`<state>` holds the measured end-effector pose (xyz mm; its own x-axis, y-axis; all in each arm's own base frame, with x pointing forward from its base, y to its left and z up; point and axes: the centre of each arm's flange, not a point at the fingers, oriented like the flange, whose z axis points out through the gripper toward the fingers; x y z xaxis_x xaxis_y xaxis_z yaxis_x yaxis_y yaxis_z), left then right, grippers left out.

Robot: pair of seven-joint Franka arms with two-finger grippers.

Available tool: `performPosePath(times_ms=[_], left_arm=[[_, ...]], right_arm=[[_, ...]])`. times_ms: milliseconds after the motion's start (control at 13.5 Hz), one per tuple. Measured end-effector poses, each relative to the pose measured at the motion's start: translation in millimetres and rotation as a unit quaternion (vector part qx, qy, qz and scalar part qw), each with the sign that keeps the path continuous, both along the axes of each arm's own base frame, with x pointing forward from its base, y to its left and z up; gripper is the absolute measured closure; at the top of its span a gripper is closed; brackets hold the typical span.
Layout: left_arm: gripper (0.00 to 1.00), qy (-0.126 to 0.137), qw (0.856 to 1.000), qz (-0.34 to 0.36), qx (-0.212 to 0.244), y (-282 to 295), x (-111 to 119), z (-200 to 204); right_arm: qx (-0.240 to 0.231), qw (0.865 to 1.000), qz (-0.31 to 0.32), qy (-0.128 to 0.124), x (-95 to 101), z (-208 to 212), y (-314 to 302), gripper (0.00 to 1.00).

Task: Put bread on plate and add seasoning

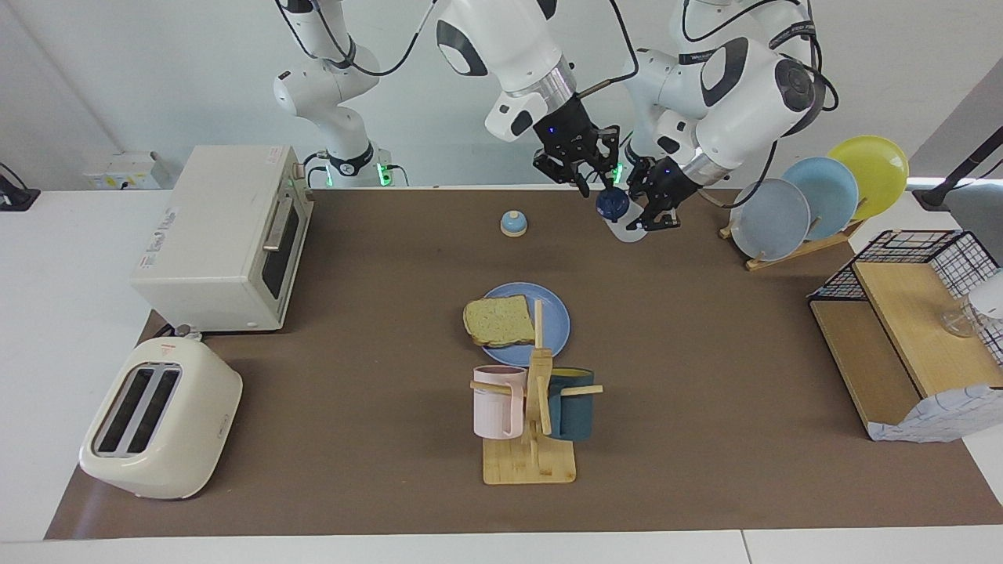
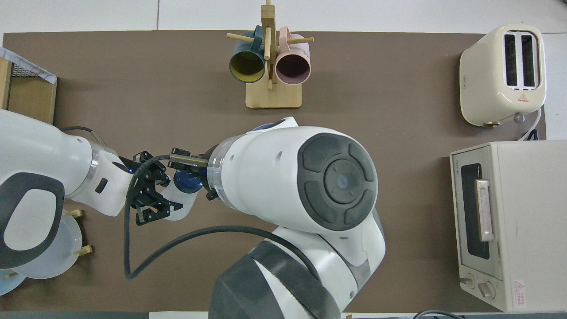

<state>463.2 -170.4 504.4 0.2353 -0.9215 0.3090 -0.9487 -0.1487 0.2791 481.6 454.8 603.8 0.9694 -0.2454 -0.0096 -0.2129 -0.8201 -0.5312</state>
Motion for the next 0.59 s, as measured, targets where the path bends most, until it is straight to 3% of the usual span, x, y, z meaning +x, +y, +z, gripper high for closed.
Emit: performPosePath(times_ms=[593], left_arm=[[0.56, 0.003, 1.0, 0.001, -0.001, 1.0, -2.8, -1.5]], right_arm=[[-0.005, 1.0, 0.002, -0.006, -1.9, -0.4, 3.1, 0.73]])
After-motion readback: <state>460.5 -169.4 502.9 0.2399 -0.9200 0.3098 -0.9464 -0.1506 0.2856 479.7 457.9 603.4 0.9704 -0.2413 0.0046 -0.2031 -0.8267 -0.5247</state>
